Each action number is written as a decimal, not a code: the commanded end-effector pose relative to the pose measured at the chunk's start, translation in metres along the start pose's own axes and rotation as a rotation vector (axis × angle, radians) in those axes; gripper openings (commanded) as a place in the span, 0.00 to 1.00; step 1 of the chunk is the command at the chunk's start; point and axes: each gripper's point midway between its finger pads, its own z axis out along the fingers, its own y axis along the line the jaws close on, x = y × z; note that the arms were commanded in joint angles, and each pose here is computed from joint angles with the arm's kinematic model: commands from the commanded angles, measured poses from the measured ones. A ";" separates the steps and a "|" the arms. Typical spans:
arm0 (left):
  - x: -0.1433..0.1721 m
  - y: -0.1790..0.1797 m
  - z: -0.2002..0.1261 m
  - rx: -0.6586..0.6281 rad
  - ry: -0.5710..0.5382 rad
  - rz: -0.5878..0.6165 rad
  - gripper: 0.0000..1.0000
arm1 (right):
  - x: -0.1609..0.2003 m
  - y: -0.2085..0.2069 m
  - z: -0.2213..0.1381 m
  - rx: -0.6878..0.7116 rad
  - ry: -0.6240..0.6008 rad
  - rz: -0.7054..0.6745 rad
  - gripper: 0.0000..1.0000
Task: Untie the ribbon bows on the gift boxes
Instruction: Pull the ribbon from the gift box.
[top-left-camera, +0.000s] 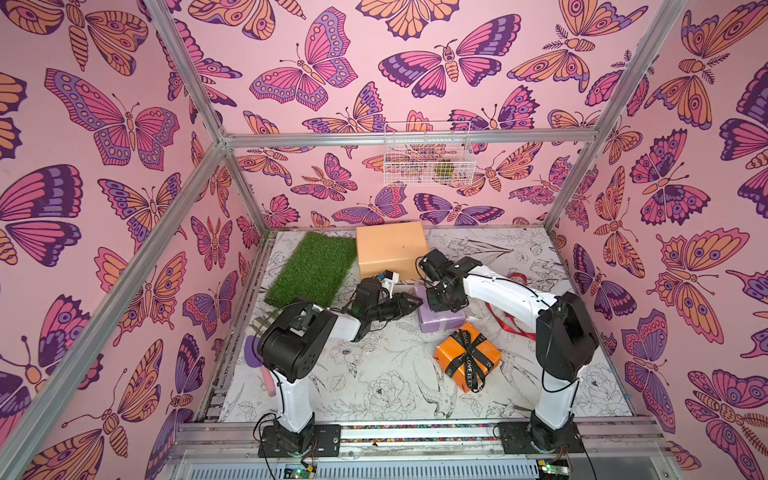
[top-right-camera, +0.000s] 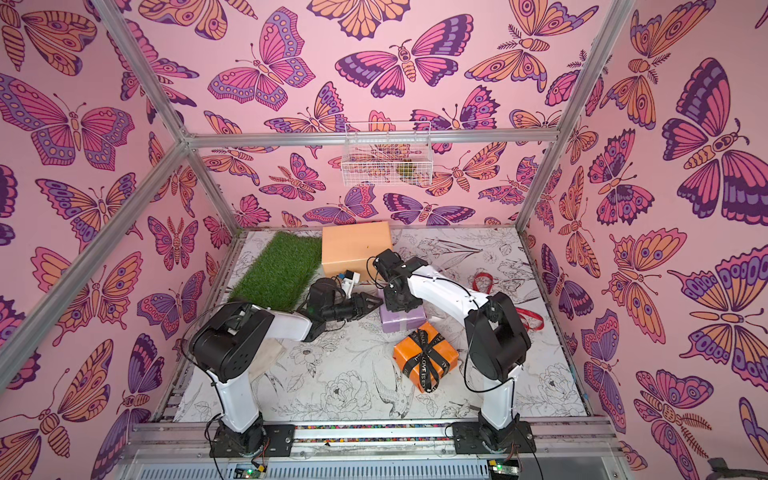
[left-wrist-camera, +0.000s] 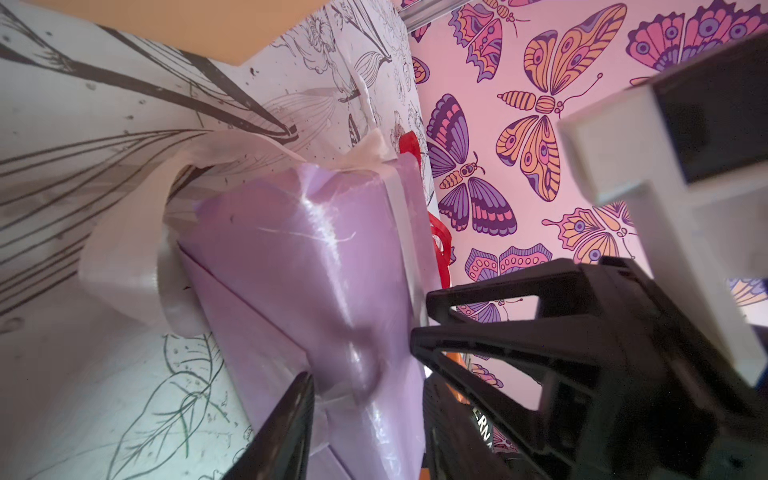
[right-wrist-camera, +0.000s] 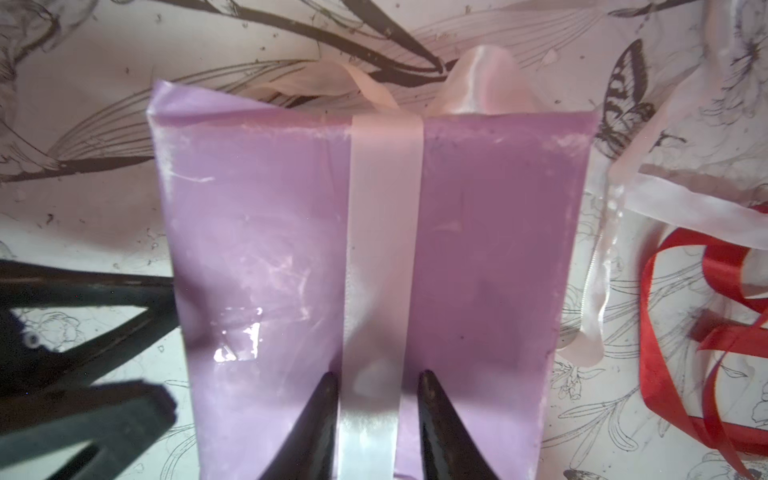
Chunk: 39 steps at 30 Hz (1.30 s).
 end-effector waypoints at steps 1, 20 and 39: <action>-0.004 -0.004 -0.002 -0.027 0.000 0.046 0.46 | 0.011 0.003 0.016 -0.003 0.057 -0.015 0.34; -0.012 -0.005 -0.004 -0.099 0.009 0.095 1.00 | -0.015 0.047 0.002 -0.688 -0.003 0.188 0.00; -0.013 0.033 -0.007 -0.272 -0.009 0.093 1.00 | -0.036 0.046 -0.021 -1.044 -0.074 0.339 0.00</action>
